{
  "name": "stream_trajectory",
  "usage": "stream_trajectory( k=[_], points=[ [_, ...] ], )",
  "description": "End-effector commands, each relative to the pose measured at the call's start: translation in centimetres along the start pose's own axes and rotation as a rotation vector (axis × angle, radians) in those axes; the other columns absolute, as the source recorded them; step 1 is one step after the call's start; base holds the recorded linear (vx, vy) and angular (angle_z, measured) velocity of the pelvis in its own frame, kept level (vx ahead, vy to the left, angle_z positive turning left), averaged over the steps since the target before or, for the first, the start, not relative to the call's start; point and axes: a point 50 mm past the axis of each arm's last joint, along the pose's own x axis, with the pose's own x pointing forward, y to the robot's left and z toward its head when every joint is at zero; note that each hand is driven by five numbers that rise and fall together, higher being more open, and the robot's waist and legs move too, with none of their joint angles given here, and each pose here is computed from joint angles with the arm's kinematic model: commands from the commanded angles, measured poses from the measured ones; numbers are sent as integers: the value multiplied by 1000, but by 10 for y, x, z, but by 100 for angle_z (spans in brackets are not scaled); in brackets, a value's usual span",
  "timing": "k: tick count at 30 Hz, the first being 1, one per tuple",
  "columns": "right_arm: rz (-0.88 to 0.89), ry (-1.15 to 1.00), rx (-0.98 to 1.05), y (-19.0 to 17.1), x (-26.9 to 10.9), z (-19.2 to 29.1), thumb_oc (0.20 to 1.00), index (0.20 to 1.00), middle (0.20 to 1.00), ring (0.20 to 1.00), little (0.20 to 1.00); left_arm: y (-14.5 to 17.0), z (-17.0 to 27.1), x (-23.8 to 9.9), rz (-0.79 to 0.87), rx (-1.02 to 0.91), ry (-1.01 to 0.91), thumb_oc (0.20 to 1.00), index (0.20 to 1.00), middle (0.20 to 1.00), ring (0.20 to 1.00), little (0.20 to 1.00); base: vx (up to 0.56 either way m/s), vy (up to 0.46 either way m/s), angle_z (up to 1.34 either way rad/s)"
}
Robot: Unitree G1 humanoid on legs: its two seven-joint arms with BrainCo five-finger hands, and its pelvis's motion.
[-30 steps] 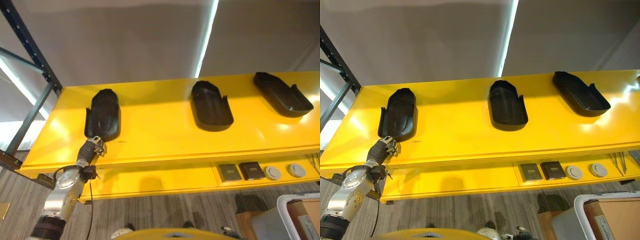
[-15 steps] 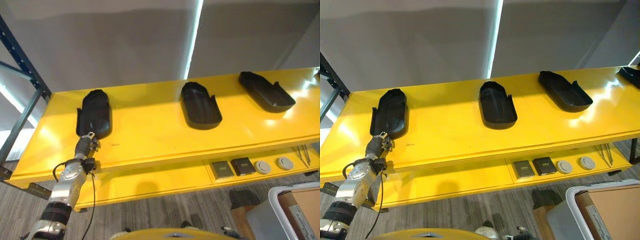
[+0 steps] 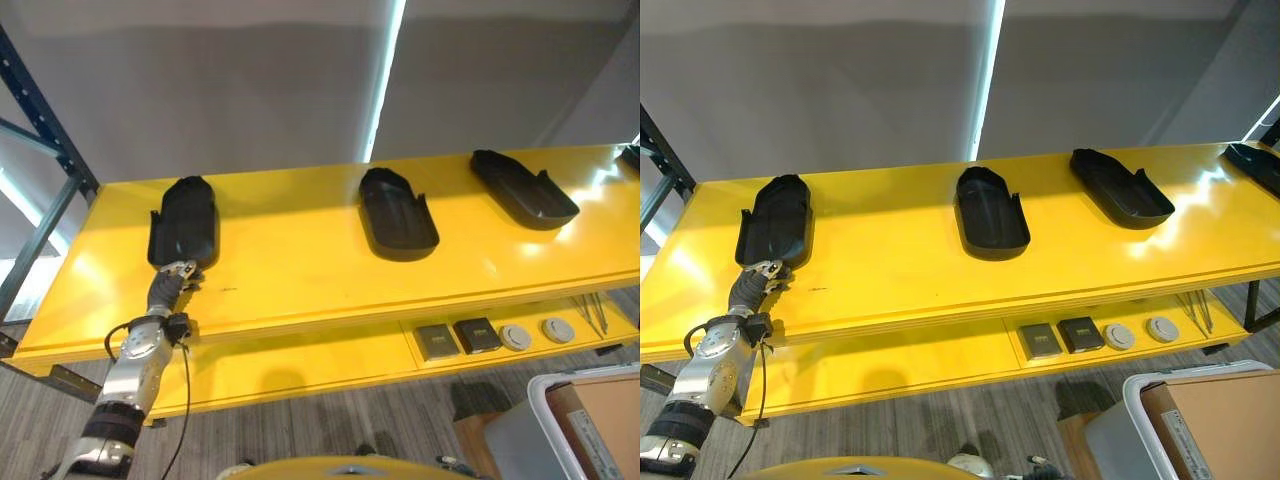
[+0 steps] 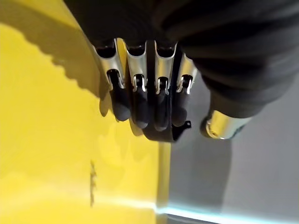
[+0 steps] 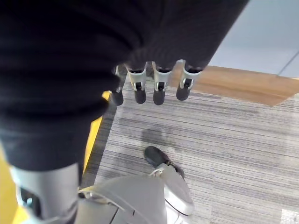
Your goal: Move parts from the plastic box to the shelf.
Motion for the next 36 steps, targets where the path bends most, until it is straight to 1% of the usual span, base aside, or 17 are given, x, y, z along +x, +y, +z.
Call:
stream_trajectory(
  k=[1,3,6,9,12,14,15,16,19,21,22,27,29,31,33,35,36],
  points=[
    [-15,-46,-26,-4,3,16,1000,1000,1000,1000,1000,-11,42,3,-114,-54,-211,1000,1000,1000,1000,1000,-39,-11,7],
    [-16,-52,-15,-3,4,19,1000,1000,1000,1000,1000,-18,60,-10,-208,-111,-310,1000,1000,1000,1000,1000,-106,-27,8],
    [-18,-58,-1,-2,4,21,1000,1000,1000,1000,1000,-25,66,-25,-310,-118,-337,1000,1000,1000,1000,1000,-69,-17,5],
    [-22,-55,2,-3,4,22,1000,1000,1000,1000,1000,-27,62,-36,-391,-28,-321,1000,1000,1000,1000,1000,-55,-9,9],
    [-28,-48,-3,-6,5,21,1000,1000,1000,1000,1000,-27,39,-45,-463,-76,-140,1000,1000,1000,1000,1000,-67,9,14],
    [-36,-46,-1,-11,5,21,1000,1000,1000,1000,1000,-25,13,-54,-481,-185,40,1000,1000,1000,1000,1000,-61,11,5],
    [-39,-45,2,-13,5,21,1000,1000,1000,1000,1000,-23,8,-58,-503,-202,44,1000,1000,1000,1000,1000,-101,13,4],
    [-46,-46,6,-21,5,24,1000,1000,1000,1000,1000,-15,-16,-73,-550,-241,134,1000,1000,1000,1000,1000,-91,11,3],
    [-49,-45,3,-25,5,24,1000,1000,1000,1000,1000,-7,-30,-83,-554,-277,175,1000,1000,1000,1000,1000,-62,15,6],
    [-47,-38,-6,-27,5,22,1000,1000,1000,1000,1000,1,-45,-93,-540,-348,233,1000,1000,1000,1000,1000,3,30,17],
    [-44,-34,-10,-29,6,22,1000,1000,1000,1000,1000,11,-57,-100,-487,-345,253,1000,1000,1000,1000,1000,3,26,12],
    [-41,-33,4,-30,8,25,1000,1000,1000,1000,1000,27,-71,-109,-392,-377,240,1000,1000,1000,1000,1000,-33,1,4],
    [-39,-30,11,-29,8,23,1000,1000,1000,1000,1000,27,-84,-114,-378,-419,321,1000,1000,1000,1000,1000,-21,-2,13],
    [-36,-27,13,-30,8,24,1000,1000,1000,1000,1000,31,-101,-122,-326,-392,408,1000,1000,1000,1000,1000,-9,3,12],
    [-32,-24,10,-30,9,26,1000,1000,1000,1000,1000,43,-126,-136,-200,-337,543,1000,1000,1000,1000,1000,-37,1,2],
    [-28,-13,19,-28,10,23,1000,1000,1000,1000,1000,55,-159,-164,-42,-305,693,1000,1000,1000,1000,1000,25,4,1],
    [-28,-13,18,-28,10,23,1000,1000,1000,1000,1000,56,-161,-165,-32,-304,700,1000,1000,1000,1000,1000,0,0,0]
  ],
)
